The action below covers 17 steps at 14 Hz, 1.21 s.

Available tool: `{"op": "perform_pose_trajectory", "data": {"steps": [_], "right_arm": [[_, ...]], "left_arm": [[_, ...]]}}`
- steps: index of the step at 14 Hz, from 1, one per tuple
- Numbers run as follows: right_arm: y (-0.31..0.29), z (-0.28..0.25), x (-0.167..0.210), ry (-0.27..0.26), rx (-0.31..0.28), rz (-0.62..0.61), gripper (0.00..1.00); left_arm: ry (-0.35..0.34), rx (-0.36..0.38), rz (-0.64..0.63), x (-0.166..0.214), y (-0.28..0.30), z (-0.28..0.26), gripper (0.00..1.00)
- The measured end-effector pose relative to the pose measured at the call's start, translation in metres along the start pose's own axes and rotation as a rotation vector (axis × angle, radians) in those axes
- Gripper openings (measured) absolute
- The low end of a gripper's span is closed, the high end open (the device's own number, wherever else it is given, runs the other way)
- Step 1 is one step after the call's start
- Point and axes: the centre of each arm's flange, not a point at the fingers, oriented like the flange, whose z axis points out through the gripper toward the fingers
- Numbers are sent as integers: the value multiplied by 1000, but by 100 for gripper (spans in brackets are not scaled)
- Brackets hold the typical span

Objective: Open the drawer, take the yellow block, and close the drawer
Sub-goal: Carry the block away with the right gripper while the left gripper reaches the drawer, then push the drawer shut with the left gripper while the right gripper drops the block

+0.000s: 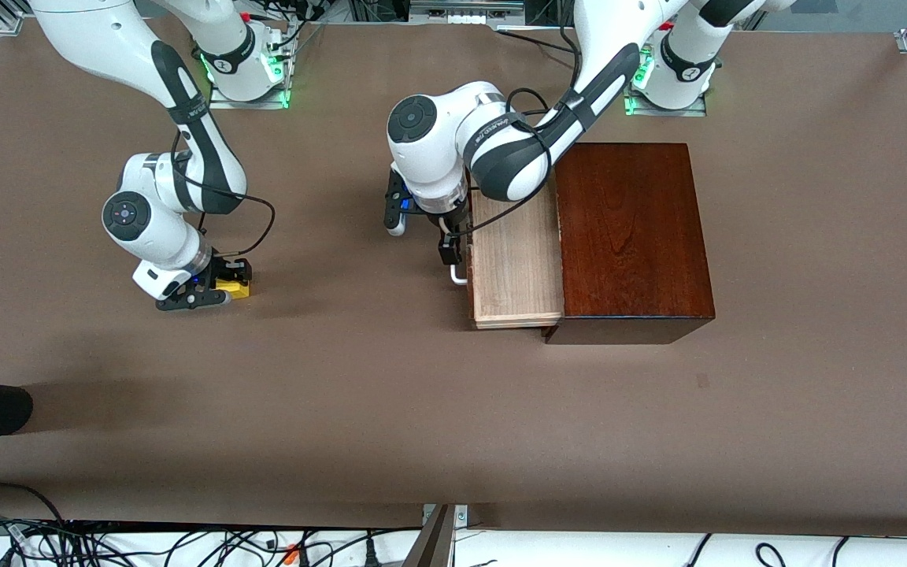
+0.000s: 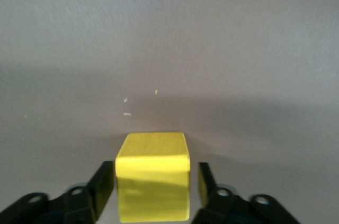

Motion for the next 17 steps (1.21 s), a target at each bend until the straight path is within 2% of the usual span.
{"op": "perform_pose_trajectory", "data": {"steps": [2,4,7,8,12,17], "right_arm": [[0,-33,9,5,13,1,99],[10,-88,15,23,33,17,100],[34,-182,10,93,60,39,100],[33,-212,5,99,71,33,100],[23,-324,-8,74,100,14,100],[33,-390,-11,82,62,9,100]], "left_arm": [[-36,-19,-4,-5,1,-1,100],[-65,-29,-17,-16,-3,-7,100],[-109,-51,-51,-44,-17,-13,100],[-113,-55,-56,-50,-20,-14,100],[-134,-69,-65,-66,-21,-8,100],[-171,-87,-88,-95,-23,0,100]]}}
